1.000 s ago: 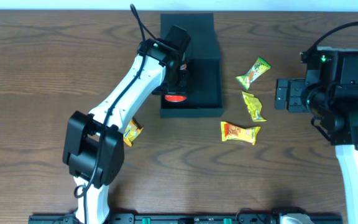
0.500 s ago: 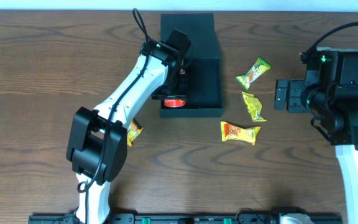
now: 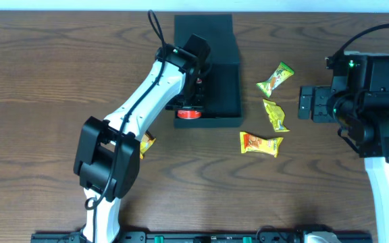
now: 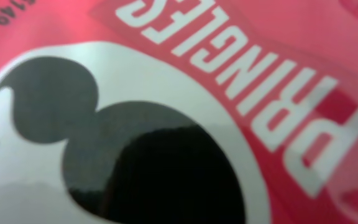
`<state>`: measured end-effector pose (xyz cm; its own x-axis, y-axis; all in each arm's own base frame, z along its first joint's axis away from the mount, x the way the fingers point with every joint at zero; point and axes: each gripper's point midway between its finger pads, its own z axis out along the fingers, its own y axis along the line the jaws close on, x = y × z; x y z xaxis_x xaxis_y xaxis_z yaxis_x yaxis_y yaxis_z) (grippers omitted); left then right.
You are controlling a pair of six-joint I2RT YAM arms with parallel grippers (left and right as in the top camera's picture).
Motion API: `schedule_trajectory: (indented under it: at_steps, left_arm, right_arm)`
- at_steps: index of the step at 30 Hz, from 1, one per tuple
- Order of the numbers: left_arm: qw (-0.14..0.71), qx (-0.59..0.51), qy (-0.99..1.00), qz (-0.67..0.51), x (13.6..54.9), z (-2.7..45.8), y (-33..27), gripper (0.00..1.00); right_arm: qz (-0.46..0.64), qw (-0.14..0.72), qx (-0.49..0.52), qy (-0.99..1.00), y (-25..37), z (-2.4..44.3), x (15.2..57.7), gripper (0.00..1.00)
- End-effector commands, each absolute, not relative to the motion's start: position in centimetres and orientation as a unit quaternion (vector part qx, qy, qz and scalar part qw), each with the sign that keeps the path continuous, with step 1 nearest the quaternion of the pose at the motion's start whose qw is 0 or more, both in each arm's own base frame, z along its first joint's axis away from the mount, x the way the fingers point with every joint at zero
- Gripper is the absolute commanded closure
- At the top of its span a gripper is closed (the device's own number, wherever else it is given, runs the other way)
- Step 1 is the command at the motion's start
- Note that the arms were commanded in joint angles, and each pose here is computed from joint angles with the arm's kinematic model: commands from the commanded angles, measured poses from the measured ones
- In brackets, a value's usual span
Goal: Pack container
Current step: 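Carry the can over the green box and lower it inside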
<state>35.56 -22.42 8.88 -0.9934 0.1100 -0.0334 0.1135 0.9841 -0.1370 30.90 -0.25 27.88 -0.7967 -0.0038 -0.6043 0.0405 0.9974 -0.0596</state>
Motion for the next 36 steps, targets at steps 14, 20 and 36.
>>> schedule_trajectory:
  at_steps: [14, 20, 36]
  left_arm:
    - [0.061, 0.025, 0.996, -0.065, 38.1, 9.1, -22.9, 0.71]
    - [0.058, 0.021, 0.997, -0.057, 38.2, 8.4, -22.7, 0.71]
    - [0.034, 0.020, 0.998, -0.047, 37.7, 6.4, -23.1, 0.64]
  right_arm:
    - [-0.029, 0.324, 0.017, 0.945, -0.2, 28.3, 30.9, 0.01]
    - [-0.029, 0.326, 0.017, 0.945, -0.2, 28.4, 31.0, 0.01]
    - [-0.029, 0.326, 0.017, 0.945, -0.2, 28.4, 31.0, 0.01]
